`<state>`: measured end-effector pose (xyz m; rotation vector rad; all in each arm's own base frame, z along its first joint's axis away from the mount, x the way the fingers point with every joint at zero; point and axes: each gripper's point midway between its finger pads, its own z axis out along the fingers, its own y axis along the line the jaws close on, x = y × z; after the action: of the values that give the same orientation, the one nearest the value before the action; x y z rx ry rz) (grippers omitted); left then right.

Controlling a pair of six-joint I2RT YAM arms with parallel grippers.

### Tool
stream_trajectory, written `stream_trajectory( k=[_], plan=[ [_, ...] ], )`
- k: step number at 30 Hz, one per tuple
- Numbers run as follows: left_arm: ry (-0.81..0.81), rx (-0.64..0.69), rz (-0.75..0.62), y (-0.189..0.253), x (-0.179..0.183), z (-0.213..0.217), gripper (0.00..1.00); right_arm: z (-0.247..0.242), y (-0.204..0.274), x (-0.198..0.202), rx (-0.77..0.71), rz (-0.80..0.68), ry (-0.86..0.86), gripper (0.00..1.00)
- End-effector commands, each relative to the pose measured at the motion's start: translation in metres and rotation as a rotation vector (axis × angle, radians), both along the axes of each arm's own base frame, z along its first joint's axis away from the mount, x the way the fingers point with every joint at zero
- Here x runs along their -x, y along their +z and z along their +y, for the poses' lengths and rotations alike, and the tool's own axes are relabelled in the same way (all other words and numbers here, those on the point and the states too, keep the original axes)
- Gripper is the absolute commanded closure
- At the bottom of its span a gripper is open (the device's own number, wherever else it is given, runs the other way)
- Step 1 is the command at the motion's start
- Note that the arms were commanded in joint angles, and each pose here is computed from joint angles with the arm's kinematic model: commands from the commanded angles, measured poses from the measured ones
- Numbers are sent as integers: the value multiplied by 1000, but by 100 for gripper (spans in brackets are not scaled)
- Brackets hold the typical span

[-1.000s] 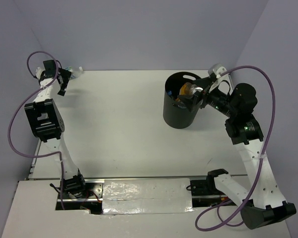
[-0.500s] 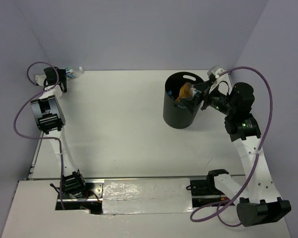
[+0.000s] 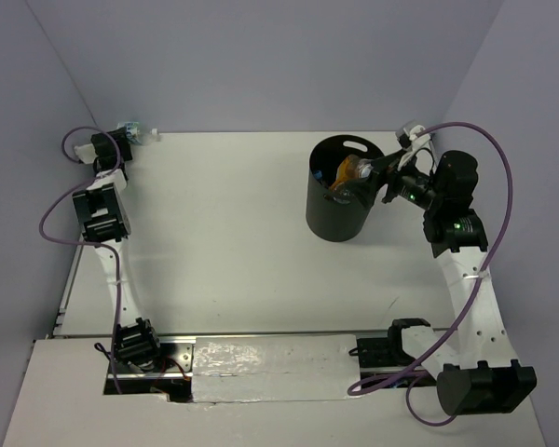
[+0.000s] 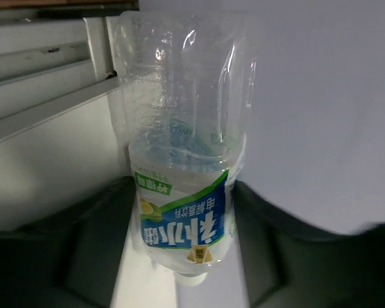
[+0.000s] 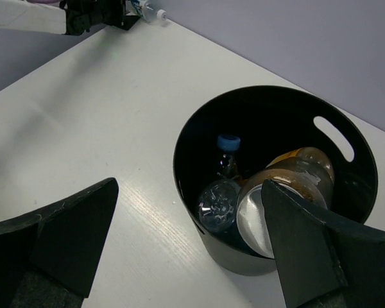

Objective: Put the plastic bottles in the bin

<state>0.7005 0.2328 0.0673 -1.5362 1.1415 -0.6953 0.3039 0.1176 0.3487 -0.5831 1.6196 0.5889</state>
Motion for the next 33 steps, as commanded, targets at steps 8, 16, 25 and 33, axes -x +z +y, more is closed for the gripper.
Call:
stream_trajectory(
  k=[8,16,25,33],
  plan=[
    [-123,9,-173,13,14,-10,77,-4,14,8,-26,-42,16,0],
    [-459,-181,-397,139,46,-105,96,7,19,25,-54,-50,100,0],
    [-1079,-328,-761,281,142,-323,100,52,28,40,-127,107,375,0],
    [-1416,-499,-909,357,267,-473,100,89,86,14,-292,198,327,0]
  ],
)
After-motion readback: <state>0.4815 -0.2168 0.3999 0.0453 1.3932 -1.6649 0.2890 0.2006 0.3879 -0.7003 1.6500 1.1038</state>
